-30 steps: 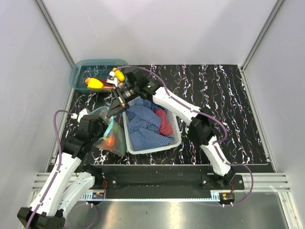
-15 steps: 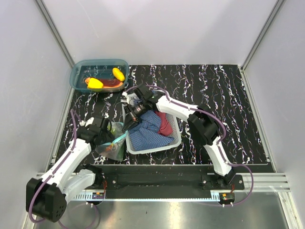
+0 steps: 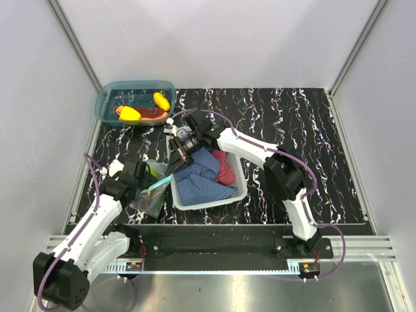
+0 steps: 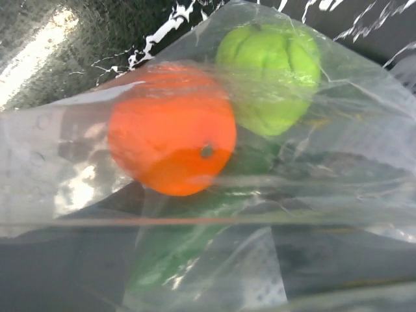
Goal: Open the zip-top bag and remove the fake food
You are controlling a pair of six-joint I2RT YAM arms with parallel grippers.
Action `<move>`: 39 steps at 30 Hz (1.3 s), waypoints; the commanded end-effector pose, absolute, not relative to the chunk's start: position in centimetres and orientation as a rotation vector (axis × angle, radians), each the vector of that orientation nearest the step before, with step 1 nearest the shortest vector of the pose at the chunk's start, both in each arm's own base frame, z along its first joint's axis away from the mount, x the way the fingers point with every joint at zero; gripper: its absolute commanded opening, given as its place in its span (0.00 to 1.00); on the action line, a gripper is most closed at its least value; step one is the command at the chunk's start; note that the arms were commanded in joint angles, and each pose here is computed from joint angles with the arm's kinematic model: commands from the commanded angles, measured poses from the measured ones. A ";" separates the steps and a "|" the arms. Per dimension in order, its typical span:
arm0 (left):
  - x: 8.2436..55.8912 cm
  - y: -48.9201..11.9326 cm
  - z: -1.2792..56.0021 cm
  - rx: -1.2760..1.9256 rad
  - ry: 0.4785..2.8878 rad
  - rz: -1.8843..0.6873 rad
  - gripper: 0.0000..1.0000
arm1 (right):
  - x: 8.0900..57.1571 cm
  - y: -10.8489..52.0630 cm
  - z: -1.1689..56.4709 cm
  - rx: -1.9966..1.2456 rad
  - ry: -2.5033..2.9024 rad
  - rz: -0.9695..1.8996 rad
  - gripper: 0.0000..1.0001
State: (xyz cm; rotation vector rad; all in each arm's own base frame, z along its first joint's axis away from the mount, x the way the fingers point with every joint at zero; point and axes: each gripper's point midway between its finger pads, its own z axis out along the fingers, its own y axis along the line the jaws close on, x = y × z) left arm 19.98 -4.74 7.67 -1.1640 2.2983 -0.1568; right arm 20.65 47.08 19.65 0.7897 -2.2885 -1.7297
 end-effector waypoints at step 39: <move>23.8 -2.7 7.1 -1.348 2.160 -0.126 0.00 | 20.6 45.6 24.3 0.818 -2.222 -1.840 0.00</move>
